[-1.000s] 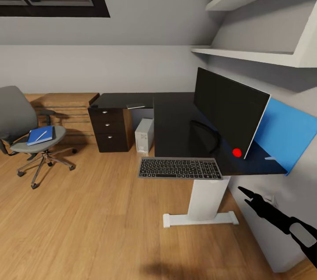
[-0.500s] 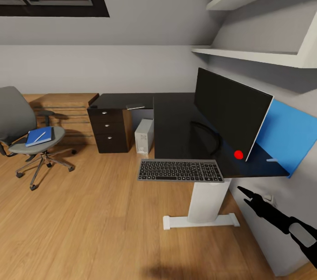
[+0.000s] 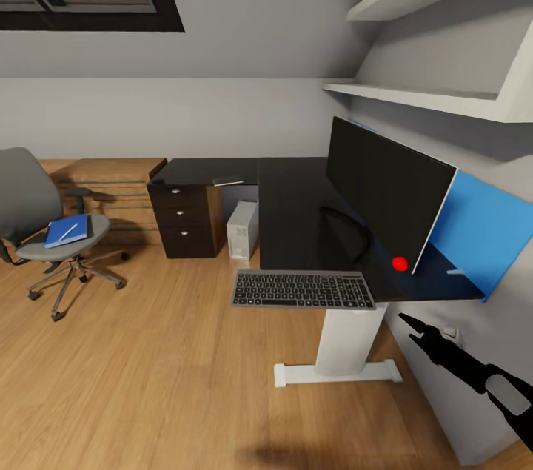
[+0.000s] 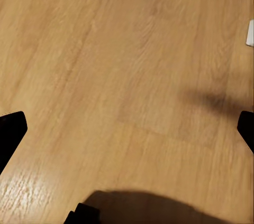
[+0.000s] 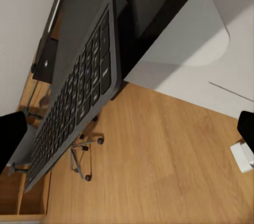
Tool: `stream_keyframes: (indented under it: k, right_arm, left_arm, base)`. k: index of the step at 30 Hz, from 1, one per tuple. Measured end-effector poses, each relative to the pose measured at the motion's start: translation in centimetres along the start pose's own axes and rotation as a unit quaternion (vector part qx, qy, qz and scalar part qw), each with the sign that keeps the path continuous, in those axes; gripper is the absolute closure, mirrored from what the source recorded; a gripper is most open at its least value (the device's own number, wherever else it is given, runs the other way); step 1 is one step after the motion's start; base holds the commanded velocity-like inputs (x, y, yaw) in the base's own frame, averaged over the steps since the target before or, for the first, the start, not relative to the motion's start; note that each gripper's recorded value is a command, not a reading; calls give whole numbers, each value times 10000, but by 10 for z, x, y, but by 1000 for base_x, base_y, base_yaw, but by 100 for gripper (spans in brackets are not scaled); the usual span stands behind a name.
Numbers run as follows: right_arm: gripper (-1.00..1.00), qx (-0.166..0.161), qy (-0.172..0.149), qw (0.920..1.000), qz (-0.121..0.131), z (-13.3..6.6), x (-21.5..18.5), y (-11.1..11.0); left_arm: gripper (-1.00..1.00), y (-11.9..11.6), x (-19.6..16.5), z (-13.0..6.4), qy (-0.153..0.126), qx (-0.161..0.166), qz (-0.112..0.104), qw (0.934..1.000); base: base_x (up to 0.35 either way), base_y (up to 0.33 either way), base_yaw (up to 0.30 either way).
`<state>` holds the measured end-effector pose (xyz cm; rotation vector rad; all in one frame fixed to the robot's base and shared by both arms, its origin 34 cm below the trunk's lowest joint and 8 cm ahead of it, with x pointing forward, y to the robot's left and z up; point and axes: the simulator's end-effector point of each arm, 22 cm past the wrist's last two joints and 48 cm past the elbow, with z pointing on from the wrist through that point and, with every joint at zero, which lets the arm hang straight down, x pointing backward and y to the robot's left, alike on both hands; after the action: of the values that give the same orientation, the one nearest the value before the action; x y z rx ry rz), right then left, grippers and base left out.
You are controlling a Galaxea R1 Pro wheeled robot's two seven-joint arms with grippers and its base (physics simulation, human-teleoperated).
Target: In the bedroom, organize the workspace by keeping the computer under the desk, ensuring the monitor is on the desk, placing the keyboard on the desk next to the monitor, placing the mouse on the desk next to the keyboard, moving the folder from the swivel chair onto the desk next to the mouse, stacking the notebook on top of the folder with the pen on top of the notebook, and positioning the swivel chair next to the desk.
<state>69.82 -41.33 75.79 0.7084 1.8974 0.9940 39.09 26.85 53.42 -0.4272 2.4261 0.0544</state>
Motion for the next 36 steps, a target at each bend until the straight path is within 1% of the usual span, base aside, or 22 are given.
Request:
stream_keyframes:
  k: [10,15,20,22,25,36]
  right_arm:
    - [-100,21,17,10000,-4,-5,-5,12]
    - [-100,24,24,10000,-1,-4,-3,12]
    - [-100,26,25,10000,-7,-3,-2,12]
    - [-100,17,60,10000,27,1,5,13]
    - [-100,103,118,9998,146,3,19,6]
    - [-100,132,136,9997,176,3,23,4]
  left_arm:
    - [-100,-3,-8,-13,37,4,-13,10000]
    - [-100,-2,-9,-13,12,-7,-24,10000]
    - [-100,-1,-8,-13,27,-20,-23,10000]
    - [-100,0,-7,-13,28,-22,-22,10000]
    - [-100,0,-7,-13,26,-21,-16,10000]
    - [-100,-1,-7,-13,26,-18,-7,10000]
  base:
    - [0,0,0]
    - [15,0,0]
    - [194,0,0]
    - [83,0,0]
    - [172,0,0]
    - [61,0,0]
